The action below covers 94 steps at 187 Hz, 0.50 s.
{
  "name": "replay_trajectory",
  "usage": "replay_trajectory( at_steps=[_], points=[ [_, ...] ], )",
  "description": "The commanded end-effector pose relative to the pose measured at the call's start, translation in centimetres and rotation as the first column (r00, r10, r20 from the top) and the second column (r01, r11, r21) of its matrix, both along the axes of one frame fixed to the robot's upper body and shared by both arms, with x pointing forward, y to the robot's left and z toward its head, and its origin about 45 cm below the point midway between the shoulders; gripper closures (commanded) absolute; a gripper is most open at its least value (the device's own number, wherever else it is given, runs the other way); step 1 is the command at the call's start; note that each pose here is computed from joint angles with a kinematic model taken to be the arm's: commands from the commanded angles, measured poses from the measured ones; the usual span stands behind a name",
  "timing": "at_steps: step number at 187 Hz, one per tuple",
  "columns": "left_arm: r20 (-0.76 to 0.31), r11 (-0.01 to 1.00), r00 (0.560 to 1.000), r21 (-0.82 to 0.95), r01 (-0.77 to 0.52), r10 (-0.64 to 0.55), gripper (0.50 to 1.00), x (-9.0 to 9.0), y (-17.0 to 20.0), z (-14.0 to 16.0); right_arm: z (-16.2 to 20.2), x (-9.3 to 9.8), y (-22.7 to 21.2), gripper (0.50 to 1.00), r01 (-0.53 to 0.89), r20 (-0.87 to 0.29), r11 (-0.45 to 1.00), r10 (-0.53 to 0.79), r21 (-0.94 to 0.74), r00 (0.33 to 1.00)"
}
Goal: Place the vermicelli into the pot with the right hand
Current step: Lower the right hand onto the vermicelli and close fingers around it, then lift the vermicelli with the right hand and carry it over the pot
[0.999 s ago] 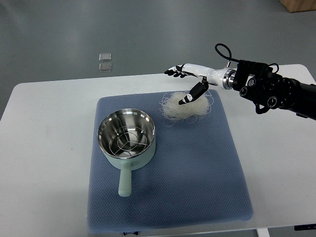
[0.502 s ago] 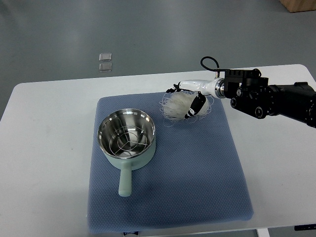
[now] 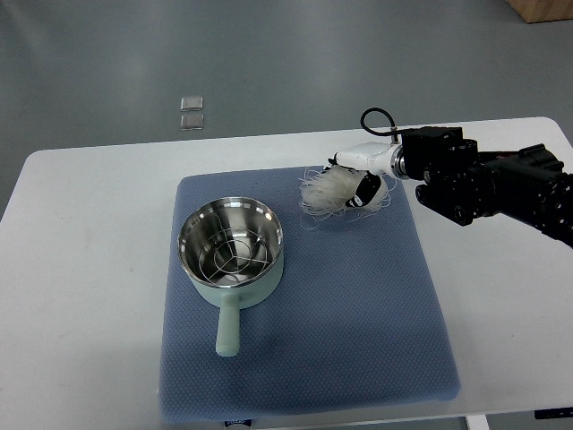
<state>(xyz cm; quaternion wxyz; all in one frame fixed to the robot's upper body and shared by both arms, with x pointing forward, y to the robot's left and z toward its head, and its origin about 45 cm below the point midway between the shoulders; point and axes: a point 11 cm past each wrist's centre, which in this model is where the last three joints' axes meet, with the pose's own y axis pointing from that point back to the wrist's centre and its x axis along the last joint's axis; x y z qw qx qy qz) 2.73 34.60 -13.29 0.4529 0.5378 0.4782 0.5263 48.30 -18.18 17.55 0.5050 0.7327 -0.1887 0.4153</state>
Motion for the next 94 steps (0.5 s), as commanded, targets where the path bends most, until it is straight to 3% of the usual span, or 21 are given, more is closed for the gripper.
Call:
replay_trajectory(
  at_steps=[1, 42, 59, 94],
  points=[
    [0.000, 1.000, 1.000, 0.000, 0.000, 0.000, 0.500, 0.0, 0.0, 0.0, 0.2, 0.2, -0.1, 1.000, 0.012, 0.023, 1.000, -0.012, -0.007, 1.000],
    [0.001, 1.000, 1.000, 0.000, 0.002, -0.002, 0.500, 0.1, 0.0, 0.0, 2.0, 1.2, -0.5, 1.000, 0.033, 0.064, 0.999, -0.035, 0.034, 0.997],
    [0.001, 1.000, 1.000, 0.001, 0.002, -0.002, 0.500, 0.1, 0.0, 0.0, 4.8, 2.2, 0.7, 1.000, 0.025, 0.100, 0.995, -0.035, 0.095, 0.994],
    [0.001, 1.000, 1.000, 0.003, 0.001, -0.001, 0.500, 0.1, 0.1, 0.0, 9.0, 2.4, 4.5, 1.000, -0.038, 0.117, 0.978, 0.014, 0.205, 0.993]
  ],
)
